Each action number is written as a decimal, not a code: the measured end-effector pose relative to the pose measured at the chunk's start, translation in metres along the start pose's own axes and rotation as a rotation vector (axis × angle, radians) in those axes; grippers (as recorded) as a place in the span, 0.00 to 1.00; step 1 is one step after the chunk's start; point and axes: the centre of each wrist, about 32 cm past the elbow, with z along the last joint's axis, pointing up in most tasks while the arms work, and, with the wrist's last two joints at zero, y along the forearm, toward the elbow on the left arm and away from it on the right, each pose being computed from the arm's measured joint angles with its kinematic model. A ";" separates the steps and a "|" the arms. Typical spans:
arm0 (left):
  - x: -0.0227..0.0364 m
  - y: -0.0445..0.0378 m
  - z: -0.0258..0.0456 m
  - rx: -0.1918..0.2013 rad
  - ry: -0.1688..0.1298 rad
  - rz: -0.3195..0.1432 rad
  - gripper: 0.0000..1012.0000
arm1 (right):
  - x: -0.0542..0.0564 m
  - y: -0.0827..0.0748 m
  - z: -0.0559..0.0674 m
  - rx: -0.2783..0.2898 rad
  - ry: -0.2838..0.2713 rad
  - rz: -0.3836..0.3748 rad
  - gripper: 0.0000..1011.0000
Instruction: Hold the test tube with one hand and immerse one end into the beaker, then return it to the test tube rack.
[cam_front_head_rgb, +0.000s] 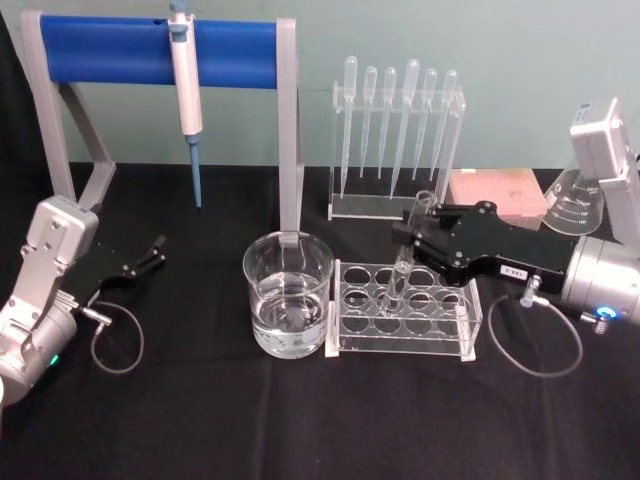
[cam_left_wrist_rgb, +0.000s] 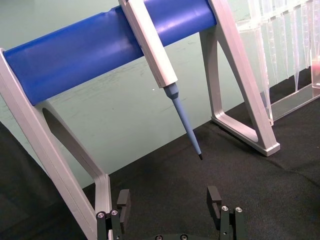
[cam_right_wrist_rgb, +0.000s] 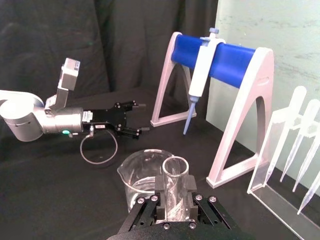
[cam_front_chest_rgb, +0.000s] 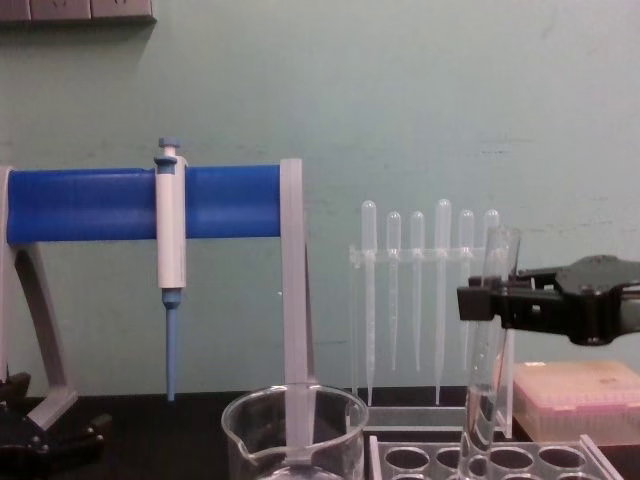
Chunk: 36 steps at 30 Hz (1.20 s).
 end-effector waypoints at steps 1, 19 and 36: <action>0.0000 0.0000 0.0000 0.000 0.000 0.000 0.99 | 0.000 0.000 -0.001 -0.002 0.001 -0.001 0.24; 0.0000 0.0000 0.0000 0.000 0.000 0.000 0.99 | 0.002 0.006 -0.024 -0.037 0.016 -0.016 0.24; 0.0000 0.0000 0.0000 0.000 0.000 0.000 0.99 | 0.000 0.013 -0.030 -0.057 -0.012 -0.009 0.24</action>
